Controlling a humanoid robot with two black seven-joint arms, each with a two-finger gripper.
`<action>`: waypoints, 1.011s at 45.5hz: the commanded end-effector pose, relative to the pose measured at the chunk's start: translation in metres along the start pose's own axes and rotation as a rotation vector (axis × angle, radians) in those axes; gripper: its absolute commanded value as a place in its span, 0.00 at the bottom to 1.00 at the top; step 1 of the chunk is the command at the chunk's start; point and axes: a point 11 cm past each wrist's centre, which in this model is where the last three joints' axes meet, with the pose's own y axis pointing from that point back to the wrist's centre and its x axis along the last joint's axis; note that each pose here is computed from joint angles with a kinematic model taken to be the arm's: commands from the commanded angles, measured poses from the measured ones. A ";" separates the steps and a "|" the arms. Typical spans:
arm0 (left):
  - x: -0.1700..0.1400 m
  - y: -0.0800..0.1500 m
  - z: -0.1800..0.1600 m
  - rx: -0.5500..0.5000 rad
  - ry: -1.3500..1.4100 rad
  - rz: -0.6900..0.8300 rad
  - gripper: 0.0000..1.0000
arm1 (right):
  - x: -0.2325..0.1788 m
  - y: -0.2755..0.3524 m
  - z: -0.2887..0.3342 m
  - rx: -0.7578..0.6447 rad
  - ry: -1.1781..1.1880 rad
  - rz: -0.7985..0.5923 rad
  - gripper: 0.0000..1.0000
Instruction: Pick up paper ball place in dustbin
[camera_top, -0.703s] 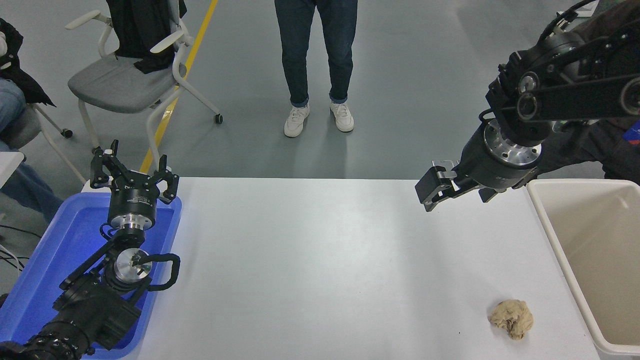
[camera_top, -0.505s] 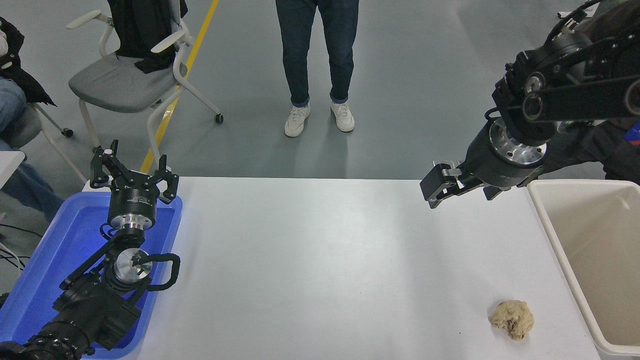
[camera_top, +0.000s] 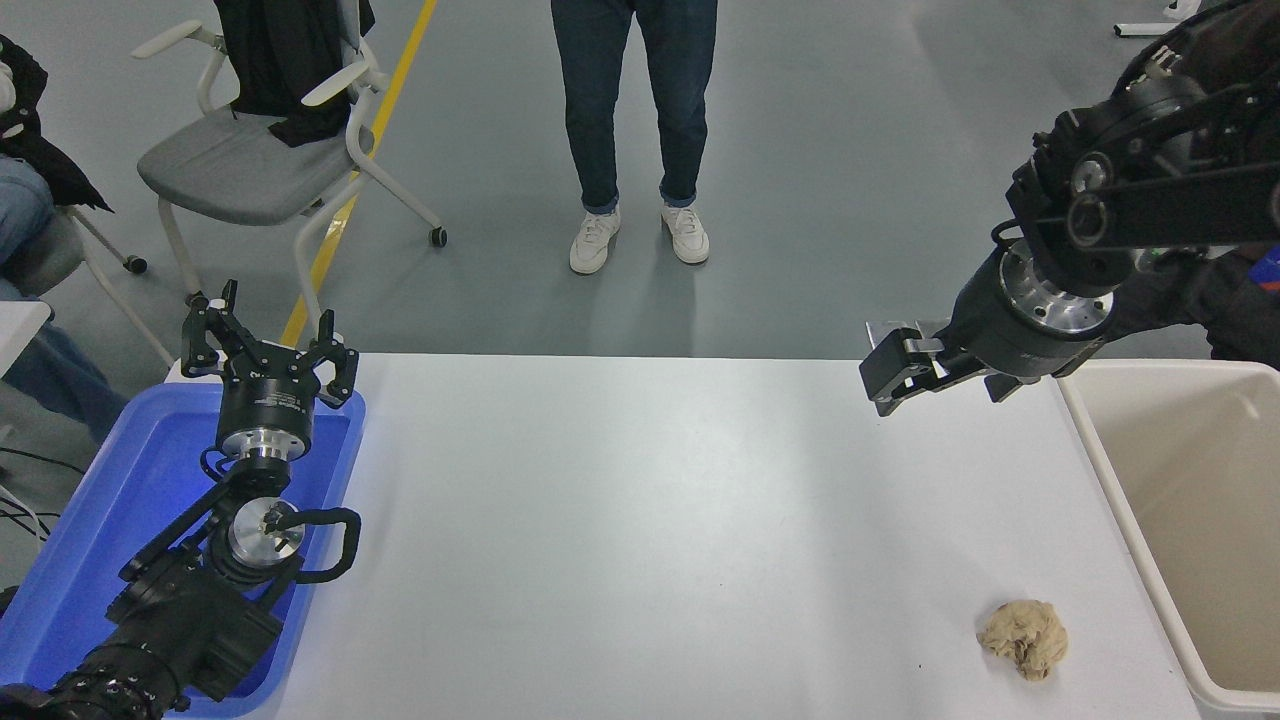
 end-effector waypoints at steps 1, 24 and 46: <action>0.000 0.000 0.001 0.000 -0.001 0.001 0.99 | -0.033 -0.034 0.068 -0.037 -0.042 -0.024 1.00; 0.000 -0.001 0.001 -0.001 -0.001 -0.001 0.99 | -0.157 -0.170 0.139 0.016 -0.265 -0.072 1.00; -0.001 -0.001 0.000 0.001 0.001 -0.002 0.99 | -0.177 -0.224 0.132 -0.001 -0.265 -0.057 1.00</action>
